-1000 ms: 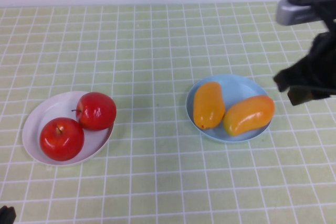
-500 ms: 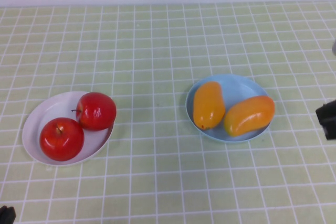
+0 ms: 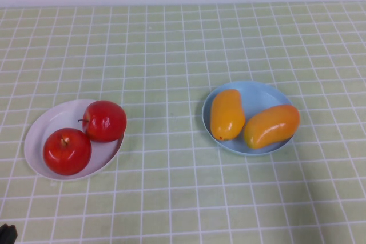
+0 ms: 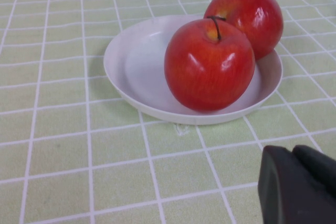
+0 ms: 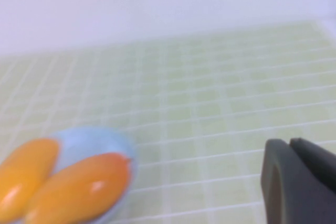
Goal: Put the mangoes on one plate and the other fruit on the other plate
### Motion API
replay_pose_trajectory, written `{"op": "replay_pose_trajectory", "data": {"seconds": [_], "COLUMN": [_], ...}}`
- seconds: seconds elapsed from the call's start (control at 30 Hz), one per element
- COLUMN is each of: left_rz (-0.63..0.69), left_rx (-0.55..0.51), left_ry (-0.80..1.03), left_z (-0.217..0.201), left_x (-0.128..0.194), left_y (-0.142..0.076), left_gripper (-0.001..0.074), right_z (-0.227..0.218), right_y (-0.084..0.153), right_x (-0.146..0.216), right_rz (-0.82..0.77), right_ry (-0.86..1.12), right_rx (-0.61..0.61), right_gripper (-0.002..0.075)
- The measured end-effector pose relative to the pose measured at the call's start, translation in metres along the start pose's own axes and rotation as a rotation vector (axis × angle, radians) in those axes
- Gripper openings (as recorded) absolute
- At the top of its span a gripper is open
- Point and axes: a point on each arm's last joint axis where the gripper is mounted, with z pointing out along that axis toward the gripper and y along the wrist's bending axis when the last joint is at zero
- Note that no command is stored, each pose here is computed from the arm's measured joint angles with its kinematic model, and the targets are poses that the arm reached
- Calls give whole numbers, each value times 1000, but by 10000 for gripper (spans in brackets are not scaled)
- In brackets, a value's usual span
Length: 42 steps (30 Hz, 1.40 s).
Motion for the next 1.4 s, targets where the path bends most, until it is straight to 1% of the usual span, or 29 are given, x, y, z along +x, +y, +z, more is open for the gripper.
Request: {"op": "replay_pose_trajectory", "data": {"seconds": [0.1,0.23,0.33,0.43,0.63,0.9,1.03,1.23,1.4], "left_rz": [0,0,0,0,0,0,0,0,0], "left_rx": [0,0,0,0,0,0,0,0,0], "left_ry": [0,0,0,0,-2,-2,-2,-2,-2], "left_z": [0,0,0,0,0,0,0,0,0], "left_x": [0,0,0,0,0,0,0,0,0], "left_y": [0,0,0,0,0,0,0,0,0], "left_gripper": [3,3,3,3,3,3,3,3,3], "right_z": [-17,-35,-44,-51,-50,-49,-49,-49,-49], "right_y": [-12,-18,-18,-16,-15,-15,-16,-18,-19], "right_x": [25,45,52,55,65,69,73,83,85], "right_rz": [16,11,-6,-32,-43,-42,-72,-38,-30], "right_ry": [-68,-162,-219,-228,-132,-92,-39,68,82], "right_rx": [62,101,100,82,70,66,74,101,105], "right_gripper": [-15,-15,-15,-15,-15,-15,-15,-15,-15]}}
